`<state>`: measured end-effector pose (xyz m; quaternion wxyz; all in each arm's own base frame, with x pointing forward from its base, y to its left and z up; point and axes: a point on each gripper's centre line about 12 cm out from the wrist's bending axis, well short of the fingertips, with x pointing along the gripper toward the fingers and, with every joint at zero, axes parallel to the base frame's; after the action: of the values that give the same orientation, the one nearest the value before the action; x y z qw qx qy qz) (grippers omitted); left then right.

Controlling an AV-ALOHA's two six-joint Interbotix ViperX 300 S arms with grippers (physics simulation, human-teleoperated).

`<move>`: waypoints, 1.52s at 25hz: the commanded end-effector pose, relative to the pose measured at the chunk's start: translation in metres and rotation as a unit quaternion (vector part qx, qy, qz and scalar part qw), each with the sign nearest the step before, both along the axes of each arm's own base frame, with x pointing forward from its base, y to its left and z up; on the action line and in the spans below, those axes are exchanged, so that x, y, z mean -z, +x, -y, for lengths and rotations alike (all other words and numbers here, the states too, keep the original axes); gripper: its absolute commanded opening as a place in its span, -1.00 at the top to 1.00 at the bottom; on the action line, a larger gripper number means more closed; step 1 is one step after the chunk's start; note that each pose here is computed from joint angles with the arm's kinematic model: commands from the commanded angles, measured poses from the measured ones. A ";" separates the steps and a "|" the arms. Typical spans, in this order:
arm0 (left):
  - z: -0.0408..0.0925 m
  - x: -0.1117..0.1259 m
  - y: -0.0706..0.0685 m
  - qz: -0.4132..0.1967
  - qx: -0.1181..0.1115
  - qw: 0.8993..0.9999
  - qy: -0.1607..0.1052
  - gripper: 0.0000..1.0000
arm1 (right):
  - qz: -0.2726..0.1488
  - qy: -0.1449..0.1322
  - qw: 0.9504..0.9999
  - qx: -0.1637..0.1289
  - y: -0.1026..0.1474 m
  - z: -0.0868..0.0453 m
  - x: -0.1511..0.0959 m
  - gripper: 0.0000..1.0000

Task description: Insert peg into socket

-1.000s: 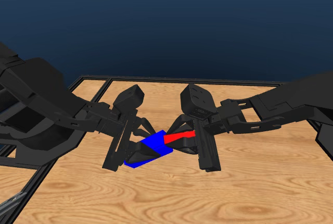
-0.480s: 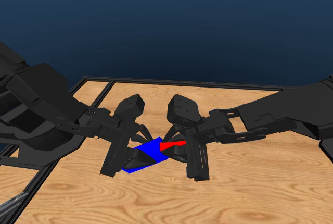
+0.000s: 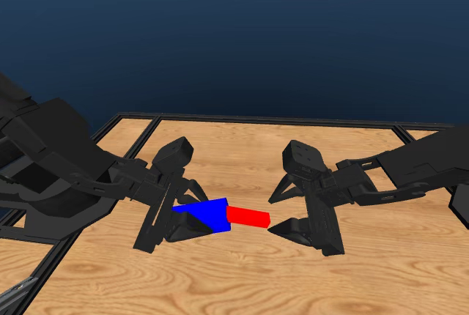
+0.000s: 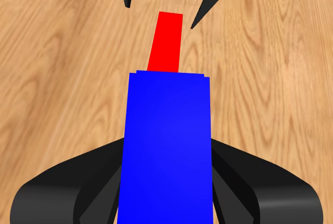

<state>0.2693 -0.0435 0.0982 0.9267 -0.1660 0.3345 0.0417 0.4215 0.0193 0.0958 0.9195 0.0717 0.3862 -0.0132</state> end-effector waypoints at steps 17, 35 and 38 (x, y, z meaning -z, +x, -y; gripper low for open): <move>0.003 -0.012 0.012 0.027 0.006 1.000 -0.003 1.00 | 0.094 0.000 0.995 -0.027 0.044 -0.019 -0.027 1.00; 0.004 -0.007 0.004 0.009 0.003 1.000 -0.012 1.00 | 0.070 0.036 0.997 0.023 0.022 -0.003 0.010 1.00; 0.006 -0.011 0.009 0.016 0.004 1.000 -0.017 1.00 | 0.081 0.051 0.995 0.038 0.002 -0.002 0.006 1.00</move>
<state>0.2690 -0.0476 0.0961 0.9190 -0.1787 0.3495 0.0378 0.4253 0.0218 0.0663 0.9271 0.1176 0.3551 -0.0233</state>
